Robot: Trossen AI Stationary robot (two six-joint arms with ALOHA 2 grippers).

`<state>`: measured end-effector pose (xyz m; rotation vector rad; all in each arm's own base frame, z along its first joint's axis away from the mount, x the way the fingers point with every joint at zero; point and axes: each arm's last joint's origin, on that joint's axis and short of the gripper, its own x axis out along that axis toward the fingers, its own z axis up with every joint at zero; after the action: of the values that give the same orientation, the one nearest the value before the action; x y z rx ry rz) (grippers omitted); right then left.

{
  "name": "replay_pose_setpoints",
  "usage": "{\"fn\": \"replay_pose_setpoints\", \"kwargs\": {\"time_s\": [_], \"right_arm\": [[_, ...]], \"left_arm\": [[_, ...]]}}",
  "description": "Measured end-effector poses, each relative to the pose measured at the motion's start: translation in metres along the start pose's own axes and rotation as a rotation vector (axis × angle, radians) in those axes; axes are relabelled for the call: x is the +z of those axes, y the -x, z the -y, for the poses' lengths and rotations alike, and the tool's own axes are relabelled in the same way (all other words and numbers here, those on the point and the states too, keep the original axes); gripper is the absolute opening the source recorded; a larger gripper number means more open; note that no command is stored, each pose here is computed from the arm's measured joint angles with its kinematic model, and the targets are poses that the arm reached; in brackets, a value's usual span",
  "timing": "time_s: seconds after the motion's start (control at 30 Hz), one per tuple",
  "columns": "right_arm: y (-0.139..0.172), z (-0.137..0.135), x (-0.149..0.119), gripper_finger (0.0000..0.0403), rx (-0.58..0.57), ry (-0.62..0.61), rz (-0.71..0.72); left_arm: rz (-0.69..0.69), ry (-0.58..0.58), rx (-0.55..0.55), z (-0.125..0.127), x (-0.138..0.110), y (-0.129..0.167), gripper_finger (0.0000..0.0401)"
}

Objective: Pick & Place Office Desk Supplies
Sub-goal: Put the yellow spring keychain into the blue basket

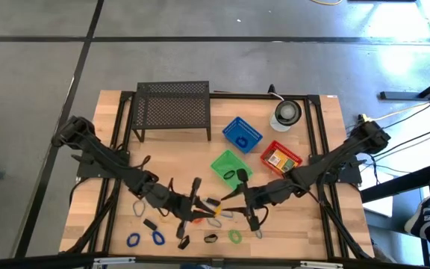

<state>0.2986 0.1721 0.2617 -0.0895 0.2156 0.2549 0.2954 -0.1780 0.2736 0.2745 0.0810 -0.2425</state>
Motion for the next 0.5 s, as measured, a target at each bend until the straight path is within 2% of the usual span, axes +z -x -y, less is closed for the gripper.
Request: {"fn": "replay_pose_setpoints", "kwargs": {"time_s": [0.5], "right_arm": [[-0.004,0.000,-0.002,0.0144,0.018,-0.003,0.006]], "left_arm": [[0.012,-0.011,0.060,-0.017,-0.004,-0.008,0.0015]]}}
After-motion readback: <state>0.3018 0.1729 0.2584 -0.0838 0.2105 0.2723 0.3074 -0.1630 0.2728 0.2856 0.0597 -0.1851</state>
